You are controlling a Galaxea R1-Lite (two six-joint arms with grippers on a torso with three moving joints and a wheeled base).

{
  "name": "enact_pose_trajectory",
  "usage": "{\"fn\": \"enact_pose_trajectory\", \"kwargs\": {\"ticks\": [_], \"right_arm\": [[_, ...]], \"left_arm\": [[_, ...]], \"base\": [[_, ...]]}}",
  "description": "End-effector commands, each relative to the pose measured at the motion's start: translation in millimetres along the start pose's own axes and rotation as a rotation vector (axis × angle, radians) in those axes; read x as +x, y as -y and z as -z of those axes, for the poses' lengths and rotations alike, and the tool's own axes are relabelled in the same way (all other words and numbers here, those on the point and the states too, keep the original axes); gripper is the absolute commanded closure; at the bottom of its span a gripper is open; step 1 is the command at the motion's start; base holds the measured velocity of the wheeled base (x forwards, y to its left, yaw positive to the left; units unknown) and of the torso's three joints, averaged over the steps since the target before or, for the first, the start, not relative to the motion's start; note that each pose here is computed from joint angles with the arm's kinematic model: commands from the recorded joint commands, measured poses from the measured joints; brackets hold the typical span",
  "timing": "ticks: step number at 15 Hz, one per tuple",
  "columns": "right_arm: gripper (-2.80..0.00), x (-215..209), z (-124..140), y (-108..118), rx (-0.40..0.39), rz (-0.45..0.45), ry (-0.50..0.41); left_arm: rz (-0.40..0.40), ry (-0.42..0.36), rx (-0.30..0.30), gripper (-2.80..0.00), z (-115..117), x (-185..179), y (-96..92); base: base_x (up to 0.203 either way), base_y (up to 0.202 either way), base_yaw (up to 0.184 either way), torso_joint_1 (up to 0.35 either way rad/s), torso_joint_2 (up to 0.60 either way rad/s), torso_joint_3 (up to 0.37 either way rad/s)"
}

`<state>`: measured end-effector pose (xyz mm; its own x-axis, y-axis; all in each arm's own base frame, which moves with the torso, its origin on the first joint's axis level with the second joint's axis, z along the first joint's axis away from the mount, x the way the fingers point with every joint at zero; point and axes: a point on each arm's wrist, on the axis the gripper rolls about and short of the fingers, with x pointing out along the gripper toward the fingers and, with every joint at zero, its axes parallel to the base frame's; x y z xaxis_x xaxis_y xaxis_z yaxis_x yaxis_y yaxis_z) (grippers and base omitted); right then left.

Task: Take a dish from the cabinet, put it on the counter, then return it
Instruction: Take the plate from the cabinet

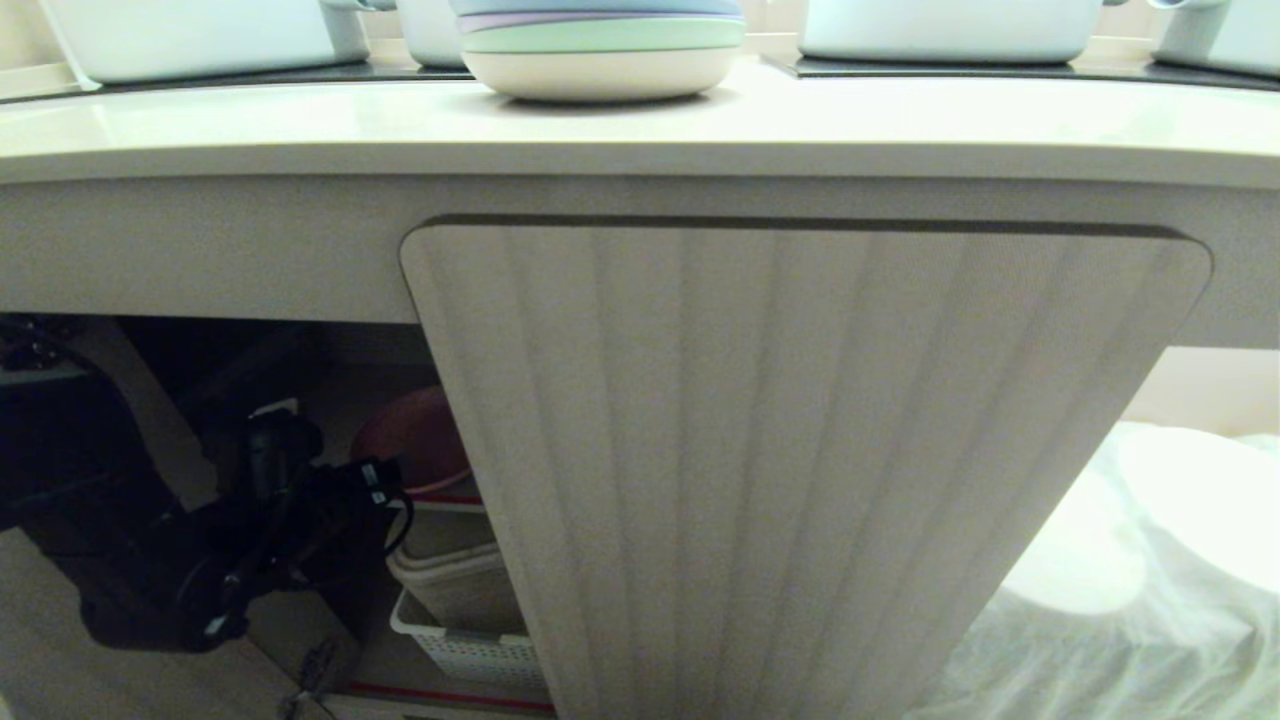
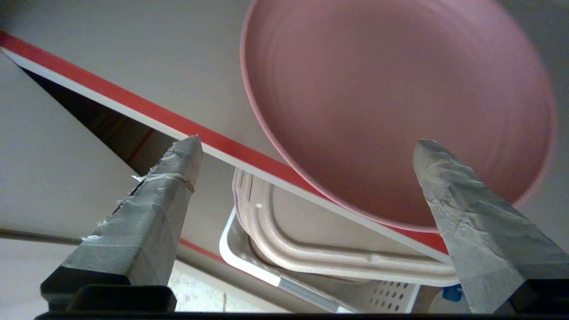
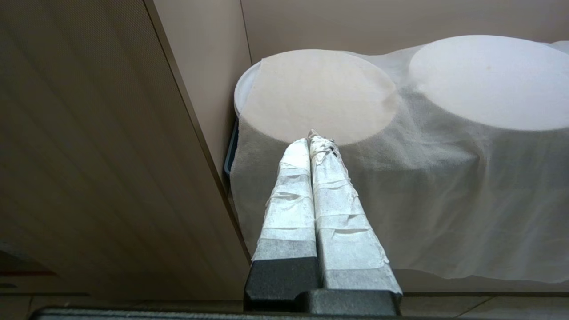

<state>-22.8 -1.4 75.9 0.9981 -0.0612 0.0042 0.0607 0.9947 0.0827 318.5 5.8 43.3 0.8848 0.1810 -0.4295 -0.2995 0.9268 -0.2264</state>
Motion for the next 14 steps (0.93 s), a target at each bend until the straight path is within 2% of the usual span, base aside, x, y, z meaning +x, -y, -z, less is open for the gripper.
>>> {"fn": "enact_pose_trajectory", "kwargs": {"ticks": [1,14], "right_arm": [[0.0,0.0,0.0,0.0,0.0,0.0,0.0],[0.0,0.0,0.0,0.0,0.0,0.0,0.0]], "left_arm": [[-0.007,-0.016,0.001,-2.8,1.6,7.0,0.6],[-0.029,-0.066,0.004,-2.8,-12.1,28.3,7.7]], "base": [[0.0,0.0,0.0,0.0,0.0,0.0],[0.0,0.0,0.0,0.0,0.0,0.0]]}}
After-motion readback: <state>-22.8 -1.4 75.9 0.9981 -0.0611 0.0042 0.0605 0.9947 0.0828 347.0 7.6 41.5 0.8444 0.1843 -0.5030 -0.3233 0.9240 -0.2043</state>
